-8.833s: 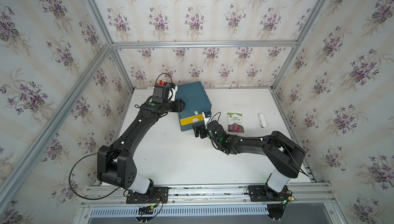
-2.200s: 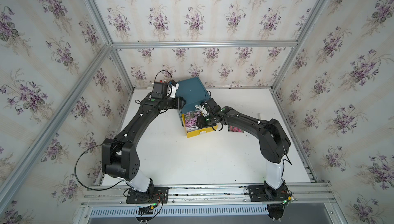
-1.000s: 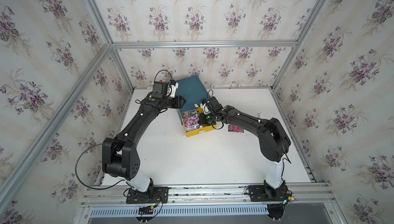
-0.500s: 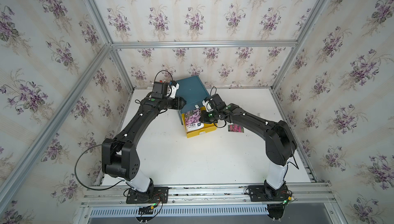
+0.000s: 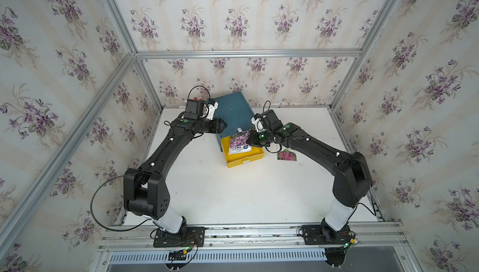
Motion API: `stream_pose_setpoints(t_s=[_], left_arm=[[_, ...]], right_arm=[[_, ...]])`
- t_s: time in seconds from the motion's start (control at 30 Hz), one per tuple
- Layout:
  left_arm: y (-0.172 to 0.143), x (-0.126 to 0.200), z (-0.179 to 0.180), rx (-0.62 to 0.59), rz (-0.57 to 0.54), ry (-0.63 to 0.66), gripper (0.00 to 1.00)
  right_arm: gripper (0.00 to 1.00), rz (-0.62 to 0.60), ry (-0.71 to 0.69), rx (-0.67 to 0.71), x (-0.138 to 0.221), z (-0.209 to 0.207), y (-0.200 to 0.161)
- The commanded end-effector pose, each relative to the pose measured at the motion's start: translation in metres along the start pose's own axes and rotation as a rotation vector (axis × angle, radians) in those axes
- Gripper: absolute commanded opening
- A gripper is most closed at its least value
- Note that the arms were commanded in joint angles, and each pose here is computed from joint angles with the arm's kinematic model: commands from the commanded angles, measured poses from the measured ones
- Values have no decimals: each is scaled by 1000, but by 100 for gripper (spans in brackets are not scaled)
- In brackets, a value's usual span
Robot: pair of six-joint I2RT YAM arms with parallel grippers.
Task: Take the seed bags out of the drawer
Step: Pick up the seed packet from the drawer, then place the seed packet at the center of the board.
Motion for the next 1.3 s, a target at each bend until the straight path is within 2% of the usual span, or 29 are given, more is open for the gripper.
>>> stream_pose_setpoints(t_s=[0.0,0.6,0.87,1.0,1.27], left_arm=[[-53,-3,22,48,267,121,62],[-51,-5,22,56,272,127,62],[-50,-5,22,59,269,128,62],[-49,-7,22,59,269,128,62],[-45,-8,22,56,272,130,62]], right_arm=[[0,-1,2,-11,15,1,-3],[0,-1,-77,-79,102,-26,-48],[0,-89,-187,-127,135,-70,-35],[0,-127,-219,-124,133,-88,-21],[0,-176,-260,-88,103,-122,19]])
Point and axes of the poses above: each gripper's point midway between its finger pads, its own x axis back along the fingers, its own z axis along the line the jaws close on, y = z × x, the point moved 6 cm from there along x, back along the fingers, and after that the axes turned 13 degrees about x, right-handed, at the moved point
